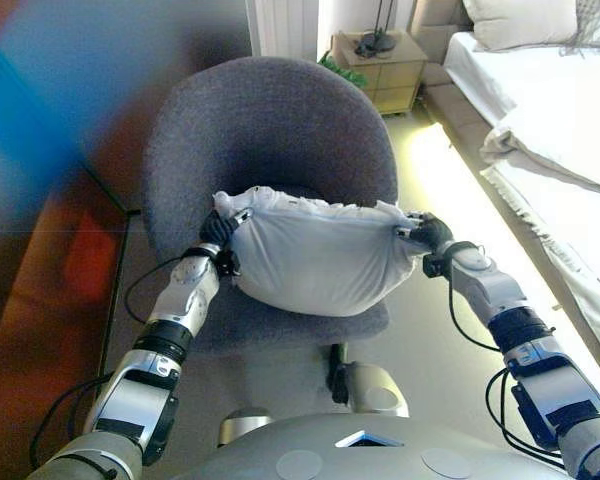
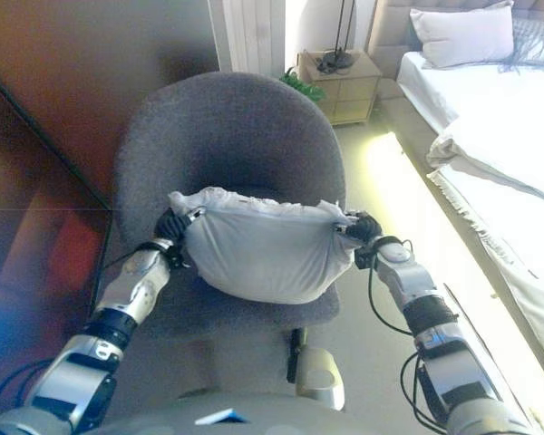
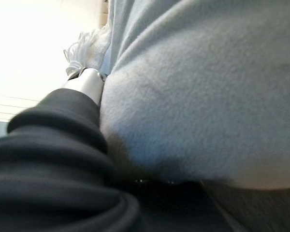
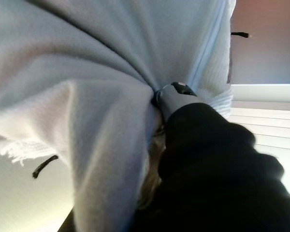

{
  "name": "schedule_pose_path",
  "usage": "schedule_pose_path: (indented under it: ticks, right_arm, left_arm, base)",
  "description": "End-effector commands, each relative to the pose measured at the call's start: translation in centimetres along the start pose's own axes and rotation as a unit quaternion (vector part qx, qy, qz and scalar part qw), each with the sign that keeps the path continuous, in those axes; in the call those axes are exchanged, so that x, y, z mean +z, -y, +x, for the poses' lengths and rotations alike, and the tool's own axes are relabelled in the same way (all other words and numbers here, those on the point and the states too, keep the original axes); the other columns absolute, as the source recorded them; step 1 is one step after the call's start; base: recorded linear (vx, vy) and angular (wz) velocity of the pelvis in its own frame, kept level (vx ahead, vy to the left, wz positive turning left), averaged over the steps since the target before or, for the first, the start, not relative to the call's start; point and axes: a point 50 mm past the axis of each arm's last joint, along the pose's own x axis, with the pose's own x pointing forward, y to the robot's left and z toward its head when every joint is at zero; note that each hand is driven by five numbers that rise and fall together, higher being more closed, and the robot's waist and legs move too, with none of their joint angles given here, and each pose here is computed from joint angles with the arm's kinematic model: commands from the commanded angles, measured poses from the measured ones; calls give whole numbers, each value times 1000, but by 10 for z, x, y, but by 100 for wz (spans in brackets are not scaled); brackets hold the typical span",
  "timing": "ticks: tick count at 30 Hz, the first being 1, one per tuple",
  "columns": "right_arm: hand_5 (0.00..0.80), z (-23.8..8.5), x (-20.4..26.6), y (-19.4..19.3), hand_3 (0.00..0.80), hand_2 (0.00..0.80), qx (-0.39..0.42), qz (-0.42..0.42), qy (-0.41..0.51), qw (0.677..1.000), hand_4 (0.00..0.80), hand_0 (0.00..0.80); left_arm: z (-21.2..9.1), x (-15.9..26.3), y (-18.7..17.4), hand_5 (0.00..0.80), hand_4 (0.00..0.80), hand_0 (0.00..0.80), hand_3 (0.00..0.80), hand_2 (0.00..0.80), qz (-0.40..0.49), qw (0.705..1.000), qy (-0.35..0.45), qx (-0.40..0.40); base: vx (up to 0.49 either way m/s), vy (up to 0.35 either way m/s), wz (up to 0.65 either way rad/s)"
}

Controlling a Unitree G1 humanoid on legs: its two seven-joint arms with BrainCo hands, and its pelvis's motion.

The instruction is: Pick up the cushion and take it to the sofa

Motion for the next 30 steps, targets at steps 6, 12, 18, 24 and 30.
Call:
schedule_pose_path:
  ticks: [6,12,18,24,30]
  right_arm:
    - [800,0,42,-14,800,800,38,-30,95,994,800,800]
    - [800,5,65,-13,800,800,39,-32,114,992,800,800]
    - [800,10,77,-22,800,800,54,-31,100,993,800,800]
    - [800,15,80,-40,800,800,89,-49,96,990,800,800]
    - [800,15,85,-50,800,800,95,-25,113,989,800,800]
  left_arm:
    - [2,48,3,800,800,800,800,800,-31,993,117,10]
    - [4,55,3,800,800,800,800,800,-32,991,129,9]
    - [13,66,10,800,800,800,800,800,-37,991,131,12]
    - [10,65,-7,800,800,800,800,800,-38,989,133,54]
    - [11,78,-15,800,800,800,800,800,-17,986,149,67]
  base:
    - [275,-180,-12]
    - [205,-46,-11]
    - [234,144,2]
    - [275,149,-4]
    - [179,177,2]
